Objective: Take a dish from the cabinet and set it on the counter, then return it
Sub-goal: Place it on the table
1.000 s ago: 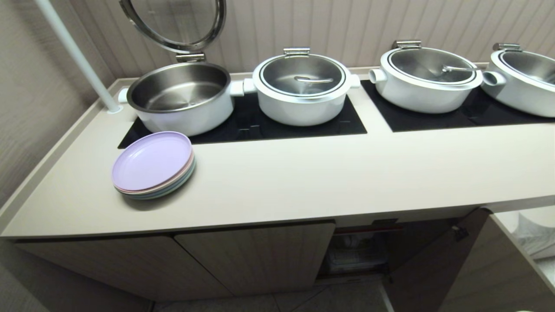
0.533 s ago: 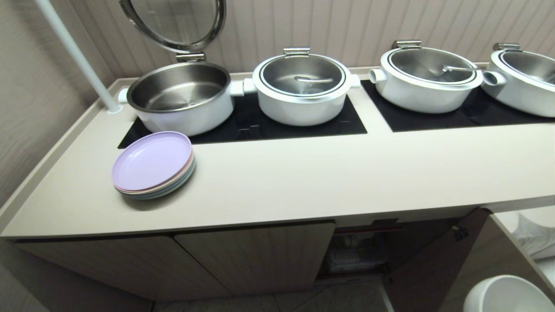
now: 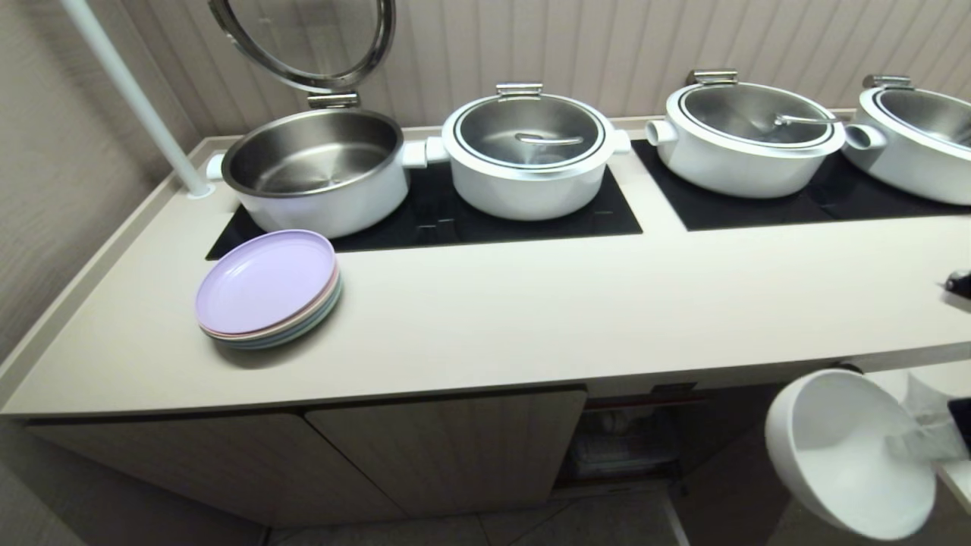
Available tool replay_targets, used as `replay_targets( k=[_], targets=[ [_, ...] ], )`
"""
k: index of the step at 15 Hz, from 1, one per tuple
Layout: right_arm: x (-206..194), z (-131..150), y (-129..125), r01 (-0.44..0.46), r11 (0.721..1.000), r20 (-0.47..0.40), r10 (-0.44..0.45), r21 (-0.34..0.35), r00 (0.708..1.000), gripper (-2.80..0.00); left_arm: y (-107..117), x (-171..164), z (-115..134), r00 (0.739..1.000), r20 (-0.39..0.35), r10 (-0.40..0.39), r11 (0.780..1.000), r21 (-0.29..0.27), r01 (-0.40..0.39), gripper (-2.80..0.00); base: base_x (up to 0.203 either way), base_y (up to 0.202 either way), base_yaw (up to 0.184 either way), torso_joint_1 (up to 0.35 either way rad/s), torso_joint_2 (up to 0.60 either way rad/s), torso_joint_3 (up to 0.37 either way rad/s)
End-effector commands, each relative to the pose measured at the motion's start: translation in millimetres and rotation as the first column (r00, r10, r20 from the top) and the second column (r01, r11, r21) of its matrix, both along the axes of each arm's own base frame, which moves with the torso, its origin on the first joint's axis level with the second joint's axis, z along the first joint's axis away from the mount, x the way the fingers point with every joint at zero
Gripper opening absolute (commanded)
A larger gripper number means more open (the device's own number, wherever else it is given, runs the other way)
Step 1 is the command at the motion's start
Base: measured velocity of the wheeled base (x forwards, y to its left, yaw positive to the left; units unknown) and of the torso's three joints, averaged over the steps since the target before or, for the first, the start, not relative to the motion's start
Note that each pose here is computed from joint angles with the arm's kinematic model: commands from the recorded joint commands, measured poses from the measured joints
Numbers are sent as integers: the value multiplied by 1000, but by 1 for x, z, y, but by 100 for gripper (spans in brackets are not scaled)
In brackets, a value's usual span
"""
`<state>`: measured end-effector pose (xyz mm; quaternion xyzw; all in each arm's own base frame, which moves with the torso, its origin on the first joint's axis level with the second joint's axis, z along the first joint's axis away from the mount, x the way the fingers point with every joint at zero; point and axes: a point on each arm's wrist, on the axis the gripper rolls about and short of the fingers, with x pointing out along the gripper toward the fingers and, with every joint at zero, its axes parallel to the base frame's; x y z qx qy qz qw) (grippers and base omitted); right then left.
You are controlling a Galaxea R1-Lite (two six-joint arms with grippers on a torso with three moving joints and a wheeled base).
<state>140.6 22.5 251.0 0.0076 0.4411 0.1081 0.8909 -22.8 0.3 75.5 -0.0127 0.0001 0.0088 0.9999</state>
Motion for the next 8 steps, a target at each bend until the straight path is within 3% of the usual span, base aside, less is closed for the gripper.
replay_targets(
  k=[1,8],
  targets=[
    [33,7,5,0,1000,-20,0,1,1000,-280,0,0,0,1000,0,1,1000,-1,-1,-280,0,0,0,0,0,0],
    [99,21,13,62,997,-42,-60,47,997,-280,0,0,0,1000,0,1,1000,-1,-1,-280,0,0,0,0,0,0]
  ],
)
